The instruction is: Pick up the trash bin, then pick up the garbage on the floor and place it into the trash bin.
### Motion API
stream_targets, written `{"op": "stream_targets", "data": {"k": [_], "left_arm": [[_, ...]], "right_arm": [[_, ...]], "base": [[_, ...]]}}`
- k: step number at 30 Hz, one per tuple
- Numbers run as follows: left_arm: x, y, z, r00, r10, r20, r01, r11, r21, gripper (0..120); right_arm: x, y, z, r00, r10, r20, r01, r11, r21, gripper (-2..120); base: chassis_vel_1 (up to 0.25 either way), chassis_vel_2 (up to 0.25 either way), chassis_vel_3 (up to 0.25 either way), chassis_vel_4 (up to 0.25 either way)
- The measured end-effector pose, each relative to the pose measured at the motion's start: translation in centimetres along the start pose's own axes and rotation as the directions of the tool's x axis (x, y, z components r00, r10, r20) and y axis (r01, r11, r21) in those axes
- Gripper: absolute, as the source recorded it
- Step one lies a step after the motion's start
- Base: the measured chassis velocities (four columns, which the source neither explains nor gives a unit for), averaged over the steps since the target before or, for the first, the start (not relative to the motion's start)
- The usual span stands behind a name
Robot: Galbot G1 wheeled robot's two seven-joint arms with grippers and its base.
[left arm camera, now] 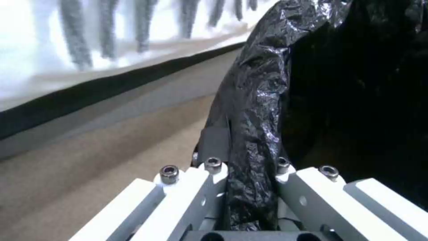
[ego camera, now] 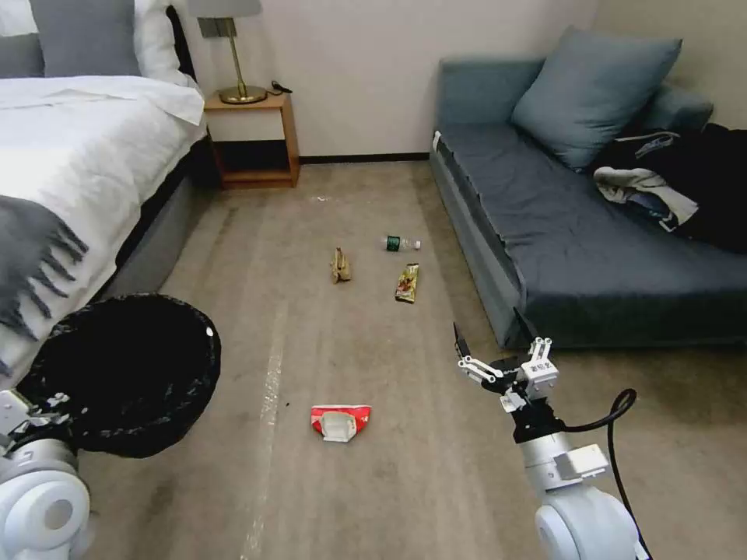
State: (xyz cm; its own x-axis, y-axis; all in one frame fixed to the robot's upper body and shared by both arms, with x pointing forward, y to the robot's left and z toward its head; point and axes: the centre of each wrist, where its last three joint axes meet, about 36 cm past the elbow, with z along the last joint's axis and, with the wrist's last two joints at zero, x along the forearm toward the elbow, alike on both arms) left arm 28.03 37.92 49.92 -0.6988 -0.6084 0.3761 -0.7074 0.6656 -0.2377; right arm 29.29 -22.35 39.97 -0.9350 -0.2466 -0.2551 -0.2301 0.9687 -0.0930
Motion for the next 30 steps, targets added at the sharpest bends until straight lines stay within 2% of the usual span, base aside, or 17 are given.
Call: {"op": "stream_targets", "data": {"k": [10, 19, 25, 27, 30], "left_arm": [[-0.2, -0.1, -0.2, 1.000, 0.008, -0.012, -0.008, 1.000, 0.000, 4], [-1.3, 0.2, 0.0, 1.000, -0.008, -0.028, 0.008, 1.000, -0.005, 4], [-1.9, 0.4, 0.3, 0.999, -0.020, -0.038, 0.020, 1.000, -0.008, 4], [-2.1, 0.5, 0.4, 0.999, -0.024, -0.040, 0.024, 1.000, -0.011, 4], [-2.3, 0.7, 0.4, 0.999, -0.029, -0.040, 0.028, 0.999, -0.017, 4]], "right_arm": [[-0.1, 0.2, 0.6, 1.000, -0.010, -0.006, 0.010, 1.000, -0.002, 100], [-0.3, 0.9, 1.5, 0.995, -0.088, -0.042, 0.087, 0.996, -0.018, 100], [-0.2, 2.2, 2.5, 0.975, -0.195, -0.109, 0.184, 0.977, -0.105, 100], [-0.2, 3.2, 3.5, 0.953, -0.261, -0.152, 0.238, 0.959, -0.155, 100], [-0.6, 3.9, 5.0, 0.928, -0.327, -0.178, 0.297, 0.939, -0.173, 100]], "base": [[-0.069, 0.067, 0.068, -0.070], [-0.064, 0.060, 0.058, -0.056], [-0.071, 0.080, 0.093, -0.090], [-0.087, 0.075, 0.089, -0.085], [-0.091, 0.086, 0.084, -0.090]]}}
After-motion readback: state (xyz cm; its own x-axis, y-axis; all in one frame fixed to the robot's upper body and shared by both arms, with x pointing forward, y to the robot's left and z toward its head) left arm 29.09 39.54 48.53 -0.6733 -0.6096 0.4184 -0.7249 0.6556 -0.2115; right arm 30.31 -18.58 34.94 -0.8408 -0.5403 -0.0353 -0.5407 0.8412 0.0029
